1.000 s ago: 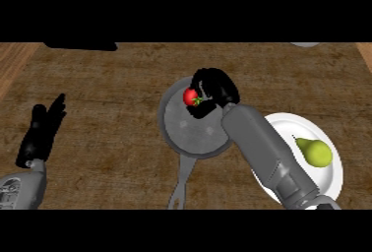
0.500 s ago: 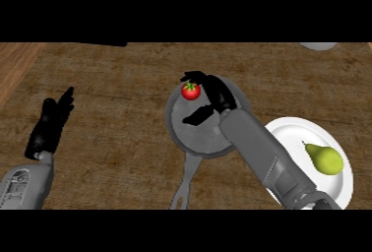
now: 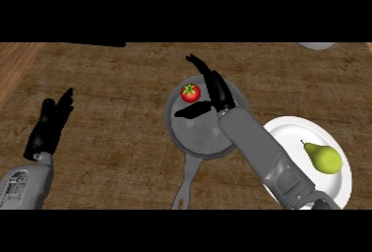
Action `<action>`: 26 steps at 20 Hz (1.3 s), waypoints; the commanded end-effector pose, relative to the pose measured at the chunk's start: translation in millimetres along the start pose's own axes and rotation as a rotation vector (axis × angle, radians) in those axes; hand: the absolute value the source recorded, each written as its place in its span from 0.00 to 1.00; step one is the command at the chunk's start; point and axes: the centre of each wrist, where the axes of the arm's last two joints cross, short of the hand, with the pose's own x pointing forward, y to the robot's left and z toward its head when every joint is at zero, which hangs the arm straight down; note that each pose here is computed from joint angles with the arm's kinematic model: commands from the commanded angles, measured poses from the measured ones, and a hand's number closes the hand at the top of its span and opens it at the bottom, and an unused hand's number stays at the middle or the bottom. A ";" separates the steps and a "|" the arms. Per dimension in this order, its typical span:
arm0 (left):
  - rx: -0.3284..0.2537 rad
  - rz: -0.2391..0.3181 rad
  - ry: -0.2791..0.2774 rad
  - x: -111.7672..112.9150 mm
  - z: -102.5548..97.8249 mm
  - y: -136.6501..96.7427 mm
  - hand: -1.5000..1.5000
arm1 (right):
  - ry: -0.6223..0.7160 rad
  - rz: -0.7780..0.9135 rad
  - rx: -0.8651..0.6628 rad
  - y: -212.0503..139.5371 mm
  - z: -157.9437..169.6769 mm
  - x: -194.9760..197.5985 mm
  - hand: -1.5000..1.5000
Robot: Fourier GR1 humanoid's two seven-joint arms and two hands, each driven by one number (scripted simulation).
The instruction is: Pick the tomato from the plate and place it in the pan
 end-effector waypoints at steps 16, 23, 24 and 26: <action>0.085 0.026 0.077 -27.8 22.9 29.1 0.50 | 0.028 -0.161 -0.253 -182.3 5.0 -36.1 0.00; 0.096 0.015 0.075 -20.1 26.8 32.5 0.50 | 0.061 -0.150 -0.169 -259.1 53.3 -63.7 0.00; 0.083 0.034 0.070 -22.0 26.6 13.8 0.50 | 0.050 -0.159 -0.196 -277.8 69.9 -78.4 0.00; 0.100 0.018 0.061 -28.1 24.3 33.8 0.50 | 0.050 -0.154 -0.164 -302.1 82.8 -77.0 0.00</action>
